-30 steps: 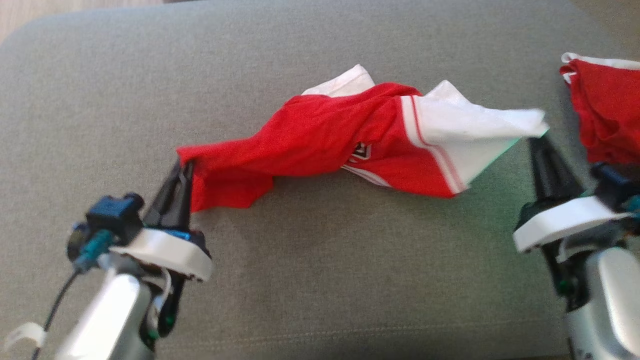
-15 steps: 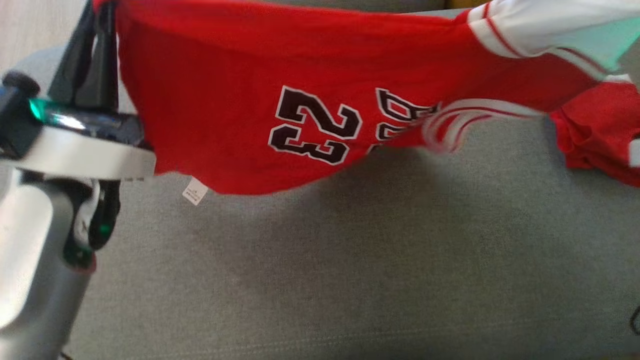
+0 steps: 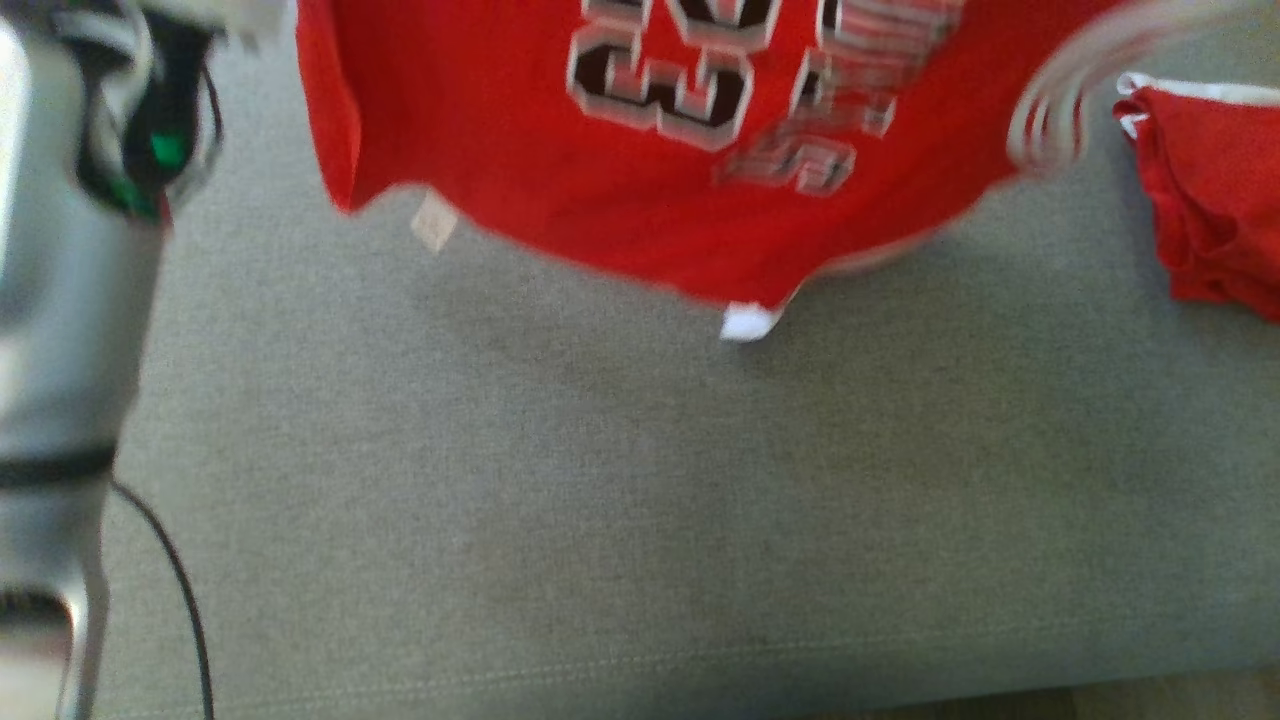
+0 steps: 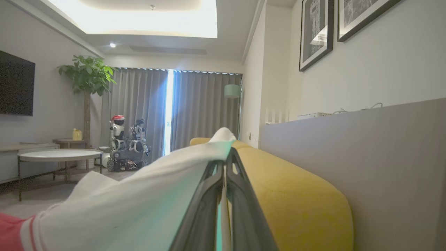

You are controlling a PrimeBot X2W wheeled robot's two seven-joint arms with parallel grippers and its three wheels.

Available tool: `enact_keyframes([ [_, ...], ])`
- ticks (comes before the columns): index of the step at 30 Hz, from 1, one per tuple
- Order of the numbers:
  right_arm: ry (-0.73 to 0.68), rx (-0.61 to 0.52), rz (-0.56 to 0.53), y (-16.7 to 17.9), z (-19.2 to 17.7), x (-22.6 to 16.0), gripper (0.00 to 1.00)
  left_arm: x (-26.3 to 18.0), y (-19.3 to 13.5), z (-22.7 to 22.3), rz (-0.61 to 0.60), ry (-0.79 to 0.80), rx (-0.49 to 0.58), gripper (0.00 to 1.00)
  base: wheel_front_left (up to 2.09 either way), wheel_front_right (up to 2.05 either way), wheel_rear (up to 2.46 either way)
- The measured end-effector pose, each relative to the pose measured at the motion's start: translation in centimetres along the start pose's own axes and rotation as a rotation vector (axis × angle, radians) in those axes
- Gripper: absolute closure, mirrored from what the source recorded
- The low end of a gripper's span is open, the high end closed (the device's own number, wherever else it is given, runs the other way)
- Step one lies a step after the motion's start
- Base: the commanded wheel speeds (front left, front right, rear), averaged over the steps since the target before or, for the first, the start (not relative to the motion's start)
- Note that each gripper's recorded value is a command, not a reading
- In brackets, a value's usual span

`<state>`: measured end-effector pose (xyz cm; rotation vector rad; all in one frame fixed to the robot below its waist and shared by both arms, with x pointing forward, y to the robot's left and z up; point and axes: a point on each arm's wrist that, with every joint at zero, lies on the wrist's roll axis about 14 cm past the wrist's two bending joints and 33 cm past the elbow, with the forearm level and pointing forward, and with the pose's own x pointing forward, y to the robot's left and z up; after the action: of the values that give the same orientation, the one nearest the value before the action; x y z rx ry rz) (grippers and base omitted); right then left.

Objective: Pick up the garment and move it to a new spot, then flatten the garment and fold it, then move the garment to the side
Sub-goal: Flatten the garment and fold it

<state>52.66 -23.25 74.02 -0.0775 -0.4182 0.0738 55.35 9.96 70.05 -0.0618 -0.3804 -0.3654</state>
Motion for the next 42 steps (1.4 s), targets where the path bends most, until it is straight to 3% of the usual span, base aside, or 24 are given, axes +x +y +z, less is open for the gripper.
enact_keyframes([
  [6,-0.101,0.051,0.008,0.3,3.7,6.2,1.0,4.7,2.8,0.7,0.068,-0.03,0.014,1.0,0.0,0.0,0.0],
  [10,-0.203,0.079,0.017,1.4,6.9,8.7,1.0,6.9,3.5,2.2,0.101,-0.071,0.032,1.0,0.0,0.0,0.0],
  [13,-0.233,0.088,0.011,1.7,7.3,10.3,1.0,8.1,4.1,1.9,0.117,-0.071,0.042,1.0,0.0,0.0,0.0],
  [15,-0.169,0.089,0.022,2.5,4.7,11.0,1.0,8.3,4.4,-0.3,0.125,-0.021,0.037,1.0,0.0,0.0,0.0],
  [20,0.126,0.085,0.062,5.2,-7.8,10.1,1.0,5.8,4.1,-11.4,0.151,0.23,-0.056,1.0,0.0,0.0,0.0],
  [24,0.385,0.138,0.063,6.7,-18.6,5.0,1.0,-0.7,3.3,-21.2,0.212,0.484,-0.161,1.0,0.0,0.0,0.0],
  [27,0.535,0.183,0.068,8.0,-24.2,0.3,1.0,-5.2,2.7,-25.4,0.251,0.612,-0.216,1.0,0.0,0.0,0.0],
  [32,0.647,0.251,0.062,9.1,-27.7,-4.0,1.0,-8.1,2.0,-27.4,0.276,0.685,-0.255,1.0,0.0,0.0,0.0],
  [38,0.651,0.379,0.052,10.6,-28.1,-7.0,1.0,-9.1,1.2,-26.7,0.273,0.652,-0.284,1.0,0.0,0.0,0.0],
  [42,0.658,0.448,0.041,11.3,-27.8,-11.4,1.0,-12.3,0.2,-25.9,0.277,0.636,-0.308,1.0,0.0,0.0,0.0],
])
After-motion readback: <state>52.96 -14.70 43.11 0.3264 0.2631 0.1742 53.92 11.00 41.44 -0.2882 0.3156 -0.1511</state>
